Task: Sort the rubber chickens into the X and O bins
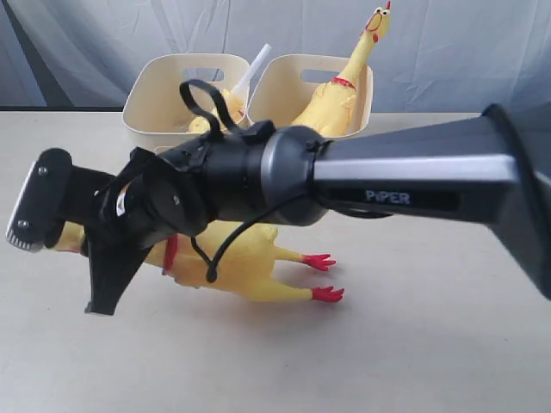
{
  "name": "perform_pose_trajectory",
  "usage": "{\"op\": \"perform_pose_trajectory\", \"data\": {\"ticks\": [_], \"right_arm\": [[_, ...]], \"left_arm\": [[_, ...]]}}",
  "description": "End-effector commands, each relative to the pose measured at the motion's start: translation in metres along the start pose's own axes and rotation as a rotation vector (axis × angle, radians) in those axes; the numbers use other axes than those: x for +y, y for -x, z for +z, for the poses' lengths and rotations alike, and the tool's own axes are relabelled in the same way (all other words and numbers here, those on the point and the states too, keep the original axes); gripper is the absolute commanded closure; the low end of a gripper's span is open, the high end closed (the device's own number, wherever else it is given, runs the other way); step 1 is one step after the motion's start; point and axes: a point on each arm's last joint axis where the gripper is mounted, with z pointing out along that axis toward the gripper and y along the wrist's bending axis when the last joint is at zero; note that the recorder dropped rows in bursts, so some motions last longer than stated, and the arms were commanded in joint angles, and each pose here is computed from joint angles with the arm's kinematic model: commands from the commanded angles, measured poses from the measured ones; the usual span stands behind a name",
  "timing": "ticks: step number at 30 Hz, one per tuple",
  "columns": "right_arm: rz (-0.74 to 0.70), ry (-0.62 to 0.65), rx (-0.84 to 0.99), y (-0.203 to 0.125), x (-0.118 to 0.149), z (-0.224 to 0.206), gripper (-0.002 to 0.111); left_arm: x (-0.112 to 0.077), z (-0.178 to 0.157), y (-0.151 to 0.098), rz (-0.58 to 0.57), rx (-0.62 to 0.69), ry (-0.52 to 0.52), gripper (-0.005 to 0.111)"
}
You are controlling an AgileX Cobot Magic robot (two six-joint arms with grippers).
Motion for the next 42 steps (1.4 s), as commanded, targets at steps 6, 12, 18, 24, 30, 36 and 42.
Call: {"op": "perform_pose_trajectory", "data": {"ticks": [6, 12, 18, 24, 30, 36, 42], "right_arm": [[0.081, -0.071, -0.147, 0.04, -0.02, -0.072, 0.108], [0.121, -0.091, -0.209, 0.056, -0.027, -0.114, 0.109], [0.156, -0.141, -0.288, 0.065, -0.038, -0.151, 0.109], [0.25, -0.195, -0.379, 0.065, -0.056, -0.194, 0.109], [0.251, -0.268, -0.442, 0.057, -0.052, -0.234, 0.109], [0.315, -0.418, -0.541, 0.037, -0.062, -0.275, 0.109], [0.369, -0.584, -0.645, 0.018, -0.068, -0.322, 0.109]], "left_arm": [[-0.001, 0.0, 0.0, -0.007, -0.013, -0.005, 0.107], [-0.001, 0.0, -0.001, -0.006, -0.011, -0.005, 0.107], [-0.001, 0.0, -0.001, -0.006, -0.011, -0.005, 0.107], [0.0, 0.0, -0.001, -0.002, -0.011, -0.003, 0.107], [0.0, 0.0, -0.001, -0.002, -0.011, -0.003, 0.107], [0.0, 0.0, -0.001, -0.002, -0.011, -0.003, 0.107], [0.0, 0.0, -0.001, -0.002, -0.011, -0.003, 0.107]]}}
